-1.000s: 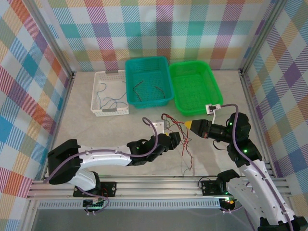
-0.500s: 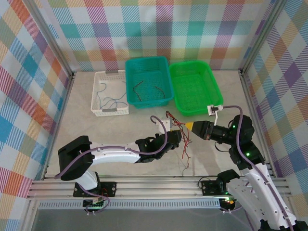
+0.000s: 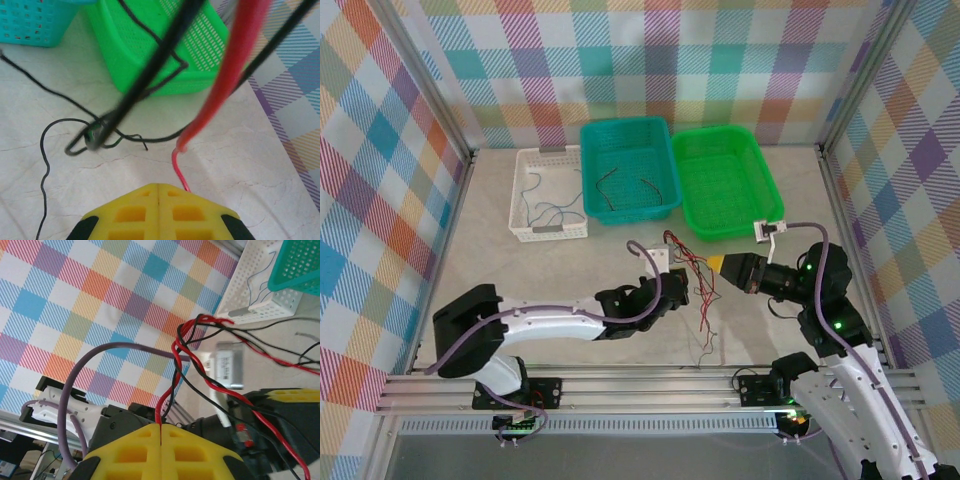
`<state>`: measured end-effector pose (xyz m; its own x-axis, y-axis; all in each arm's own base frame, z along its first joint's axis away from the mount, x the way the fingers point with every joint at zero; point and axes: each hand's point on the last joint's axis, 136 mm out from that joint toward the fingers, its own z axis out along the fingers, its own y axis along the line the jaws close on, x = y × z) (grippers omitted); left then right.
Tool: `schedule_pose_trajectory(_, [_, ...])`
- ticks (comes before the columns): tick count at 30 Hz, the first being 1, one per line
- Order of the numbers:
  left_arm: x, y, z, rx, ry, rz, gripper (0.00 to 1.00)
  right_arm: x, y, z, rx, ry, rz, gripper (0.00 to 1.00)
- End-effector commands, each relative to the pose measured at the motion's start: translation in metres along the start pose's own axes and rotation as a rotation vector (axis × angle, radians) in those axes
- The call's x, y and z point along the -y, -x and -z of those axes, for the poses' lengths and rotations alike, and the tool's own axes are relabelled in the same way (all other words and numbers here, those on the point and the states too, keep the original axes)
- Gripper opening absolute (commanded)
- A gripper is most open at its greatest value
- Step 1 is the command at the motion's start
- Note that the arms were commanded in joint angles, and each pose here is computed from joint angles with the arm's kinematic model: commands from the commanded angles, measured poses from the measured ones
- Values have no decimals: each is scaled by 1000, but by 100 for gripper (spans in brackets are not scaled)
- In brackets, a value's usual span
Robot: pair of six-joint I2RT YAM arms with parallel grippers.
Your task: Untangle the cables
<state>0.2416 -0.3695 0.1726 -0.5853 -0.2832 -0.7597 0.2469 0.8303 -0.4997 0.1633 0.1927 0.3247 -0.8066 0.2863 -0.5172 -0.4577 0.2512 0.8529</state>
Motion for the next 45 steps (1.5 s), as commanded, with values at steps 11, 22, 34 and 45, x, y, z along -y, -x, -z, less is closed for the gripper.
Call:
schedule_pose_trajectory(11, [13, 76, 73, 53, -267, 85, 57, 28, -7, -16, -53, -11, -18, 0])
schedule_pose_trajectory(22, [82, 62, 95, -94, -497, 78, 67, 37, -5, -19, -46, -38, -35, 0])
schedule_pose_trajectory(34, [-7, 76, 77, -79, -143, 131, 65, 26, -13, -19, -92, 25, 2, 0])
schedule_pose_trajectory(45, [-15, 84, 64, -144, -178, 189, 67, 11, -20, -20, -143, 99, 42, 0])
